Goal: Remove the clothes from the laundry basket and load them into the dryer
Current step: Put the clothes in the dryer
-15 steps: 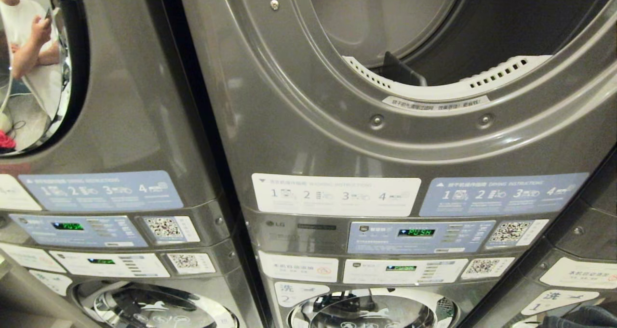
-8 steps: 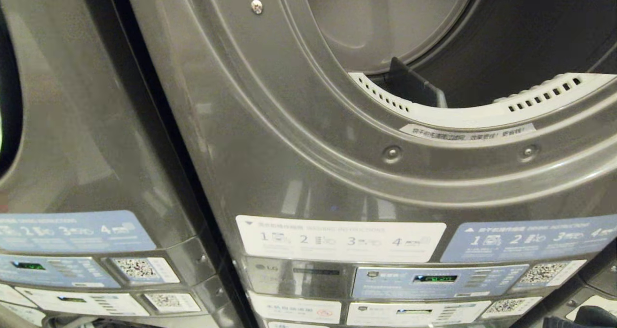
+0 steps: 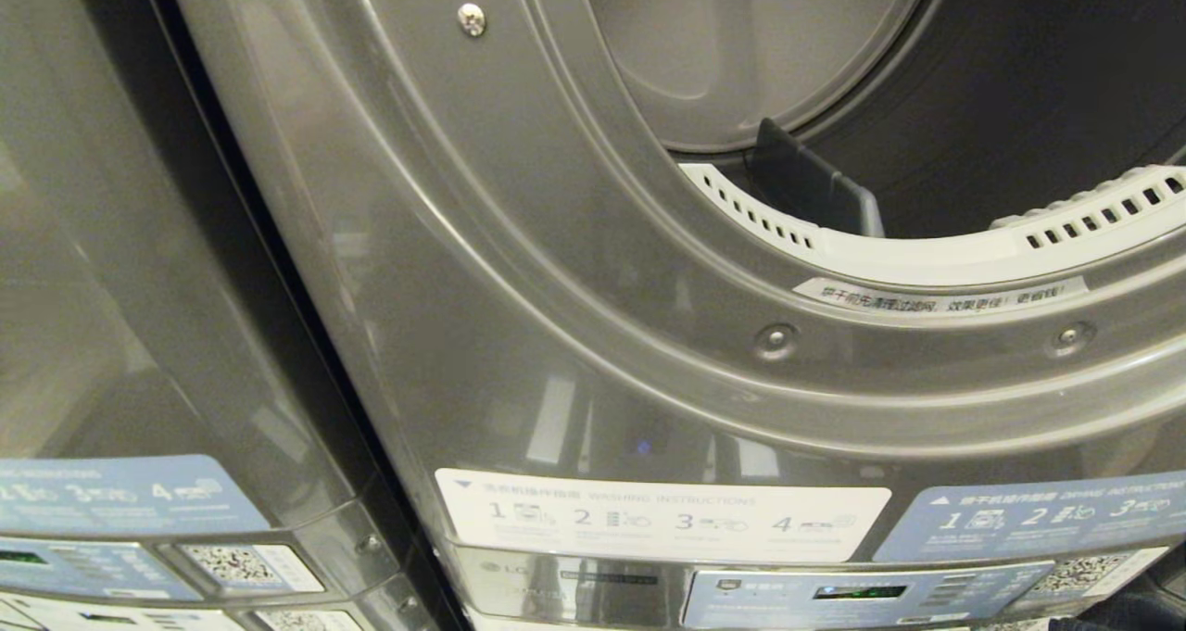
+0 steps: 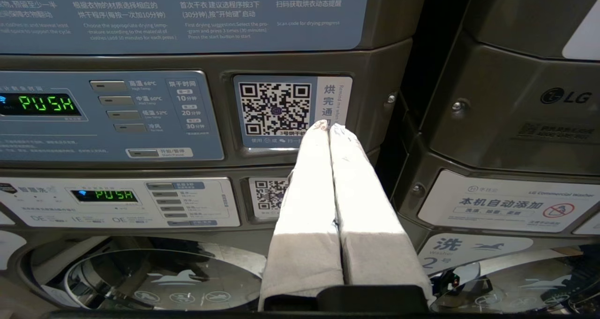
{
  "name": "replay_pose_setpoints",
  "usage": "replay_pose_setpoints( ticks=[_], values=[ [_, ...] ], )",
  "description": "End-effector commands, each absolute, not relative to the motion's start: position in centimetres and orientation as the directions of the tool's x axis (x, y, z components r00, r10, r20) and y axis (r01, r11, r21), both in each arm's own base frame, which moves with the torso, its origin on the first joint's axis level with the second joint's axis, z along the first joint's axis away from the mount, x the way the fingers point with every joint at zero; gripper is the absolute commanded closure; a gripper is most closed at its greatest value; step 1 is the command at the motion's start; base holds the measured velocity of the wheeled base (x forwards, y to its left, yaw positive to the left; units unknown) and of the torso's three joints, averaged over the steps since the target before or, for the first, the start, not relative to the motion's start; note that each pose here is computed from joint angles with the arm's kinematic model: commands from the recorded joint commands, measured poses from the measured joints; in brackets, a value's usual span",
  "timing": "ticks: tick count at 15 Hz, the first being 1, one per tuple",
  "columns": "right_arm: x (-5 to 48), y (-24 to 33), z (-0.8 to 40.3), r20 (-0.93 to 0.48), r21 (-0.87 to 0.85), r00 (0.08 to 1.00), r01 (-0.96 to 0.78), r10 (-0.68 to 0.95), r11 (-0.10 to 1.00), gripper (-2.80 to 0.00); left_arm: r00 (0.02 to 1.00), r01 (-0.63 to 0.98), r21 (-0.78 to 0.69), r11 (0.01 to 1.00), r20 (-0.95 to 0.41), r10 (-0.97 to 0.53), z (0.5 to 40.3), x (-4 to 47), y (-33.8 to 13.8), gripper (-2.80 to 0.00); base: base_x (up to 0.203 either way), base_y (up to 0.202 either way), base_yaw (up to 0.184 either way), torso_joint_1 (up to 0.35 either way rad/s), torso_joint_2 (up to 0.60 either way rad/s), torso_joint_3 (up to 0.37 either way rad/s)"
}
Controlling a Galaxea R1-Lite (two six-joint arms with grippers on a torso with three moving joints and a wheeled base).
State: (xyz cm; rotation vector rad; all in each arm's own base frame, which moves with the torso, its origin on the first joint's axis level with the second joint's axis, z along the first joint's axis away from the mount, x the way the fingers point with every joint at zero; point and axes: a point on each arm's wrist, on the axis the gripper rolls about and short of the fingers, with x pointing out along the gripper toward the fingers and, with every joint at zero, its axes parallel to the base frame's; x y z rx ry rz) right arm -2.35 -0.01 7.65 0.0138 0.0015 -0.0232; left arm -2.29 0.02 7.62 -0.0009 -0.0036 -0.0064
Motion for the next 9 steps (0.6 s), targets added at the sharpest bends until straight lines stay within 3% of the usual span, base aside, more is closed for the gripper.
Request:
replay_pose_setpoints(
  ticks=[1,5,9],
  values=[
    [-2.3,0.0,7.7,-0.003,0.014,1.000,0.023,-0.023,1.000,0.00,1.000,0.006,-0.002,1.000,0.006,-0.006,7.6,-2.3,0.0,0.00,0.000,0.000,0.000,0.000,0.00,0.000],
    [-2.5,0.1,8.4,0.041,-0.095,0.999,-0.016,0.020,0.995,0.00,1.000,0.006,-0.002,1.000,0.006,-0.006,7.6,-2.3,0.0,0.00,0.000,0.000,0.000,0.000,0.00,0.000],
    [-4.3,0.5,16.0,0.234,-0.177,0.955,-0.143,0.183,0.974,0.00,1.000,0.006,-0.002,1.000,0.006,-0.006,7.6,-2.3,0.0,0.00,0.000,0.000,0.000,0.000,0.00,0.000]
  ],
)
